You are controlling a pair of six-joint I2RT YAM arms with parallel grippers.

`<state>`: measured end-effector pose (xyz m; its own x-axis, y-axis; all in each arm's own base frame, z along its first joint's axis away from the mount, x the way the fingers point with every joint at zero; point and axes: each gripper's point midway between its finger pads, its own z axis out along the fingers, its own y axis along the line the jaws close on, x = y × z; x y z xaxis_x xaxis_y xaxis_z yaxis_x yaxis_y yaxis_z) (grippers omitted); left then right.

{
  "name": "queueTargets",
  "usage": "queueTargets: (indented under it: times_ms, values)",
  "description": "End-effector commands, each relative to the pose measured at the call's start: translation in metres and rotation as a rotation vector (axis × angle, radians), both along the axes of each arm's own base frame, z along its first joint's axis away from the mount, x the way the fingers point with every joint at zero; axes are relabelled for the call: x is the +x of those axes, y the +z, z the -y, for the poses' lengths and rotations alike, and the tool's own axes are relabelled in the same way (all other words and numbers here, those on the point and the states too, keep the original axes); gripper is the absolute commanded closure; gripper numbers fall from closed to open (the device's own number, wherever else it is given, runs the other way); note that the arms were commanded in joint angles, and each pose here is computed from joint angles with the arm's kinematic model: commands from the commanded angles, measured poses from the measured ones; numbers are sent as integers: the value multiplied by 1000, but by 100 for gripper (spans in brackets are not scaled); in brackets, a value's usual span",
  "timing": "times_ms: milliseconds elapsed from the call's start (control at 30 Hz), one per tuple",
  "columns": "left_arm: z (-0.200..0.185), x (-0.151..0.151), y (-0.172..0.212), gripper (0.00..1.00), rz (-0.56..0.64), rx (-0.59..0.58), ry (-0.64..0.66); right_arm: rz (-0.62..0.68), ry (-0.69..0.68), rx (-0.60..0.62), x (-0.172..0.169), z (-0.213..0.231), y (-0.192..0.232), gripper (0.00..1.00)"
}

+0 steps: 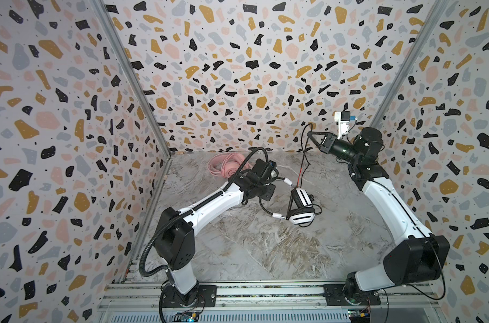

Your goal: Wrap the headphones

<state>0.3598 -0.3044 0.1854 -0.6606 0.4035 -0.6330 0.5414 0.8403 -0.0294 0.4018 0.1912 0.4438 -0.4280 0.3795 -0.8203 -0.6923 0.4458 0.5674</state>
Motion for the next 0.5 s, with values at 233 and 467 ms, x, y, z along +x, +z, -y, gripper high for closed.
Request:
queueTargets:
  times_ms: [233, 467]
  values:
    - [-29, 43, -11, 92, -51, -14, 218, 145, 3, 27, -83, -31, 31, 99]
    - [-65, 89, 25, 90, -9, -319, 416, 121, -11, 21, -112, -35, 7, 99]
